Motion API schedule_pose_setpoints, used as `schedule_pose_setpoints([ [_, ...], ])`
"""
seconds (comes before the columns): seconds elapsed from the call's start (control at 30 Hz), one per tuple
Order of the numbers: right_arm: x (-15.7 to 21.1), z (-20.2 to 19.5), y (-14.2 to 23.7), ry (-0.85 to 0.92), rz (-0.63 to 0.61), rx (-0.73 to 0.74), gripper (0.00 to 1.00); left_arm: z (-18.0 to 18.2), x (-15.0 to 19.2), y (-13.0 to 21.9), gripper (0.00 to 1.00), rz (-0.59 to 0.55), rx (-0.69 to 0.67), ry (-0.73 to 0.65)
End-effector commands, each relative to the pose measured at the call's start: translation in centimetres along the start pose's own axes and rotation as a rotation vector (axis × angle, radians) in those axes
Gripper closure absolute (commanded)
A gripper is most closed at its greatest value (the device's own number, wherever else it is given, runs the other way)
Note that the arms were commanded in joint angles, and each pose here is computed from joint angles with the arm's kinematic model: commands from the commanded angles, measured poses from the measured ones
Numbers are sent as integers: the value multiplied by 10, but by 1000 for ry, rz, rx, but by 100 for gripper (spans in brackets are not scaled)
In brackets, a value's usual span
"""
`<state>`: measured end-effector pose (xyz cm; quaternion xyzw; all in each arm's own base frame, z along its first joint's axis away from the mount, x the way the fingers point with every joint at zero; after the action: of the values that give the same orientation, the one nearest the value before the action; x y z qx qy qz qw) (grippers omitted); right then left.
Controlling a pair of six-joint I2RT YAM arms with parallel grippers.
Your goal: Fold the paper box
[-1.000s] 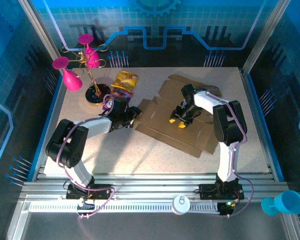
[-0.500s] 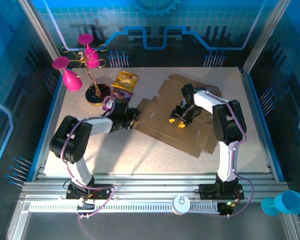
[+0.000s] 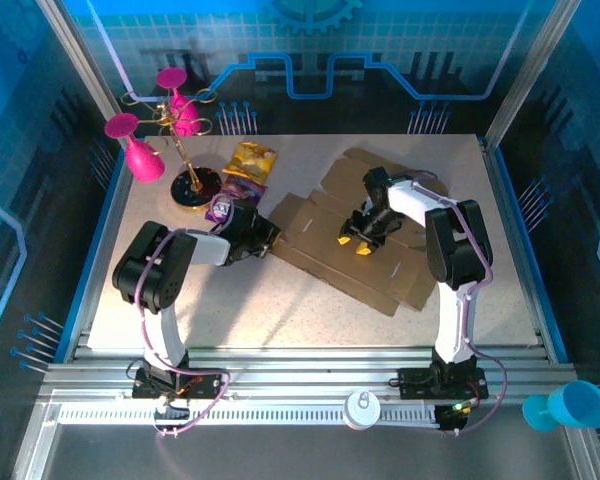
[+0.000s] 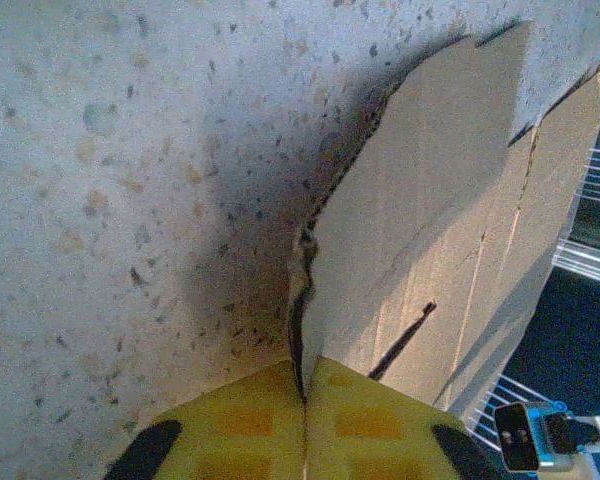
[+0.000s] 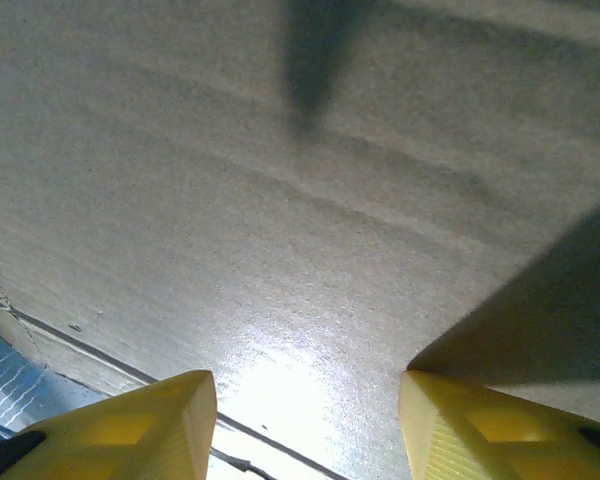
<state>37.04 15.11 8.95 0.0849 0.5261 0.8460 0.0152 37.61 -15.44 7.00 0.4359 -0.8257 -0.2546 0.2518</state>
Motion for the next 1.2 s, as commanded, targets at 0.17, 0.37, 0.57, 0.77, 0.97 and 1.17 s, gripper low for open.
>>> schedule_pose_setpoints([
  [0.17, 5, 27, 68, 104, -204, 50, 42, -39, 6, 28, 100, -42, 99, 68],
  [0.37, 59, 43, 130, -44, -390, 7, 43, -64, 18, 47, 100, -59, 166, 175],
  [0.57, 151, 44, 159, -440, -633, -227, 37, -85, 26, 57, 100, -57, 223, 240],
  [0.77, 171, 46, 130, -594, -635, -404, 35, -97, 33, 57, 100, -39, 244, 256],
  [0.97, 140, 54, 104, -610, -730, -551, 33, -99, 42, 55, 100, -20, 249, 267],
  [1.17, 118, 50, 93, -649, -775, -567, 40, -100, 46, 59, 100, -13, 261, 271],
])
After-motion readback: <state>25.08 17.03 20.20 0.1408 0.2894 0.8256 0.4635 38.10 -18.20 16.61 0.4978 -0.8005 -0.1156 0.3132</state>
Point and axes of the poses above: each hand's point on the last joint's axis, 136 mm out from that joint toward the fingers, its own y axis back along the fingers, its own z axis along the line the jaws close on, x = y × z, the point moved 7 cm from there along y, back along the fingers, and after that the axes turned 11 degrees about y, right-handed, at the moved point
